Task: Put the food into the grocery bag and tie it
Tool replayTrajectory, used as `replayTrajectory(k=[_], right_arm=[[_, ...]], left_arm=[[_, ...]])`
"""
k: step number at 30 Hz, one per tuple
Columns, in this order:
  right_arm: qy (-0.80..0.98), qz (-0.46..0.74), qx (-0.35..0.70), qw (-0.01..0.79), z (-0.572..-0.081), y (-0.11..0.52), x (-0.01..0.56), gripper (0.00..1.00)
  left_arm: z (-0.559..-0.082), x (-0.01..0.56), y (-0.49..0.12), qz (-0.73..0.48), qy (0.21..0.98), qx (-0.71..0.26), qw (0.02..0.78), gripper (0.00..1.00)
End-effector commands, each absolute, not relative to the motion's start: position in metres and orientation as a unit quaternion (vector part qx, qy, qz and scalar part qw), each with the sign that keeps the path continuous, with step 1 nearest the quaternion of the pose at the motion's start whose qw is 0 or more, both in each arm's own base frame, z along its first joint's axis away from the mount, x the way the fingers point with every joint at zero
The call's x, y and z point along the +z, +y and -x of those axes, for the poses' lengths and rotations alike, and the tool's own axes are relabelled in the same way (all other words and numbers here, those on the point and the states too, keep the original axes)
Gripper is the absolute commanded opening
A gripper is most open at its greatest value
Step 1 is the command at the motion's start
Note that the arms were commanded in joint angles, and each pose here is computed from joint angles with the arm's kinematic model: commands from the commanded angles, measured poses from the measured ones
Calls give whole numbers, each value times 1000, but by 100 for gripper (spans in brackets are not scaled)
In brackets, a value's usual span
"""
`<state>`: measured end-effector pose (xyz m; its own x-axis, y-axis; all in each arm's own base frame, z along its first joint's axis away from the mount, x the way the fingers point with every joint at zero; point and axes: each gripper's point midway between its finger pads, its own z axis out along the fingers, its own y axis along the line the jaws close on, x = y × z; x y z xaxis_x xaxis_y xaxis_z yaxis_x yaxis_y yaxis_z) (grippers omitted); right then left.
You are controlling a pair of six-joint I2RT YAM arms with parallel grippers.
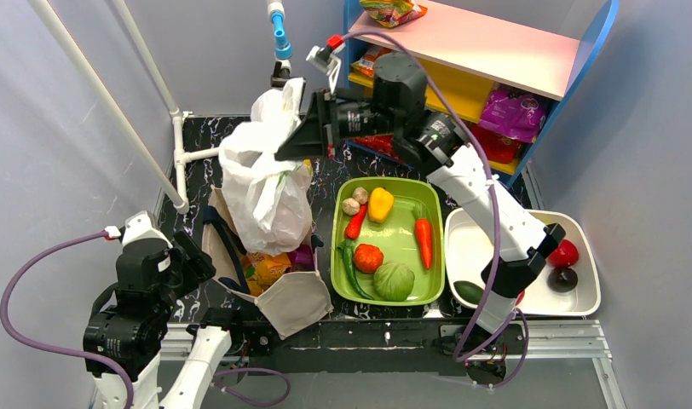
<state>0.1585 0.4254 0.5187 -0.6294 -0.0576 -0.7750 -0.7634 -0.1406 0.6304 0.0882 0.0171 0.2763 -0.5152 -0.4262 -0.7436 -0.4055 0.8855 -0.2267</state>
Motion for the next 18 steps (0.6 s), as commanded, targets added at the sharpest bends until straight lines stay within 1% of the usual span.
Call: replayTrajectory(k=[1, 9, 12, 15, 18], right_arm=[[579, 395, 676, 227, -123, 435, 506, 1], [601, 423, 668, 117, -89, 444, 461, 1], [616, 418, 661, 92, -85, 439, 443, 1], [640, 403, 648, 84, -90, 438, 423, 1], [676, 385, 626, 49, -94, 440, 395, 1]], left_arm=[[-91, 276, 22, 235, 874, 6, 426, 62], [-97, 268, 21, 247, 878, 9, 410, 62], [-99, 266, 21, 250, 878, 8, 409, 60], [-102, 262, 19, 254, 879, 5, 403, 57], [-104, 258, 17, 258, 879, -1, 400, 54]])
